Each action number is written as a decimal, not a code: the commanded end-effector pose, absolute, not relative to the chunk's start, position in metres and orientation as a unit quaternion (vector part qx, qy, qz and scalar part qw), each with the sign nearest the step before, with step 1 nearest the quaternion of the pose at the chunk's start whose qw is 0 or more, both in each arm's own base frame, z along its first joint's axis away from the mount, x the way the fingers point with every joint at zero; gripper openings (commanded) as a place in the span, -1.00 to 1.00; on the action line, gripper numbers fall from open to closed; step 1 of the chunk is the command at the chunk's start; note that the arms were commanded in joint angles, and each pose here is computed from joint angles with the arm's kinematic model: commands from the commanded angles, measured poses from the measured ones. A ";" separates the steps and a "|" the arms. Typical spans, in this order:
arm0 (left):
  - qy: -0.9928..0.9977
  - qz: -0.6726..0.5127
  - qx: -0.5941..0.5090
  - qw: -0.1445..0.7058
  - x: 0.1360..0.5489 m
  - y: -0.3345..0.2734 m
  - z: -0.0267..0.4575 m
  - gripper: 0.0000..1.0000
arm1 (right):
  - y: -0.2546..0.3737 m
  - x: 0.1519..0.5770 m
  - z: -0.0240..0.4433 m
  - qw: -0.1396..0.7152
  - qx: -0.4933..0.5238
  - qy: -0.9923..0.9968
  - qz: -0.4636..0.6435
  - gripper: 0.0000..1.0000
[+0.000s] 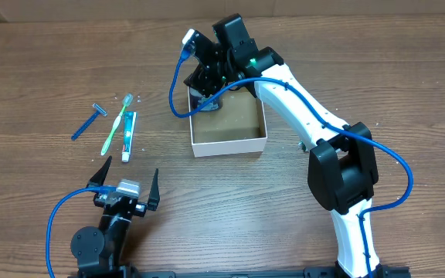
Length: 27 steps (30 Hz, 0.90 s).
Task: Pack container
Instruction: 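Carry the soap bottle with the right gripper into the box and release, then move the right gripper to the green Dettol soap bar and grasp it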
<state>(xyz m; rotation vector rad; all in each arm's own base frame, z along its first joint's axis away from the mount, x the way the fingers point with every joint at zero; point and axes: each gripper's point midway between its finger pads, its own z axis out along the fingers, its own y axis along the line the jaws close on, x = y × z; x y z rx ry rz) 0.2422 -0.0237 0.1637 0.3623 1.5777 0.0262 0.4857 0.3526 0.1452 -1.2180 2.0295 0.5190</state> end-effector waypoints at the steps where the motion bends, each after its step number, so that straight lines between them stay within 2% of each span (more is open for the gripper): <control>1: 0.706 0.009 0.155 0.691 0.242 -0.022 0.164 1.00 | 0.361 0.489 0.171 0.380 -0.476 0.764 0.210 0.68; 3: 0.706 0.009 0.155 0.691 0.242 -0.022 0.164 1.00 | 0.361 0.494 0.190 0.401 -0.474 0.756 0.209 0.76; 5: 0.706 0.009 0.155 0.691 0.242 -0.022 0.164 1.00 | 0.353 0.502 0.234 0.434 -0.449 0.752 0.213 0.92; 7: 0.706 0.009 0.155 0.691 0.242 -0.022 0.164 1.00 | 0.331 0.504 0.286 0.454 -0.409 0.760 0.221 0.90; 9: 0.706 0.009 0.155 0.691 0.242 -0.022 0.164 0.99 | 0.283 0.502 0.332 0.446 -0.341 0.796 0.227 0.90; 10: 0.706 0.009 0.155 0.691 0.242 -0.022 0.164 1.00 | 0.243 0.500 0.346 0.428 -0.279 0.830 0.223 0.96; 11: 0.706 0.009 0.155 0.691 0.242 -0.022 0.164 1.00 | 0.205 0.501 0.348 0.409 -0.210 0.864 0.206 0.93; 14: 0.706 0.009 0.155 0.691 0.242 -0.022 0.164 1.00 | 0.088 0.490 0.311 0.307 0.013 0.939 0.152 0.87; 17: 0.706 0.009 0.155 0.691 0.242 -0.022 0.164 1.00 | 0.006 0.457 0.248 0.177 0.148 0.966 0.116 0.93; 21: 0.706 0.009 0.155 0.691 0.242 -0.022 0.164 1.00 | -0.031 0.430 0.175 0.068 0.240 0.963 0.105 1.00; 24: 0.706 0.009 0.155 0.691 0.242 -0.022 0.164 1.00 | -0.029 0.409 0.122 0.001 0.292 0.951 0.099 1.00; 27: 0.706 0.009 0.155 0.691 0.242 -0.022 0.164 1.00 | -0.025 0.389 0.088 -0.048 0.363 0.926 0.090 1.00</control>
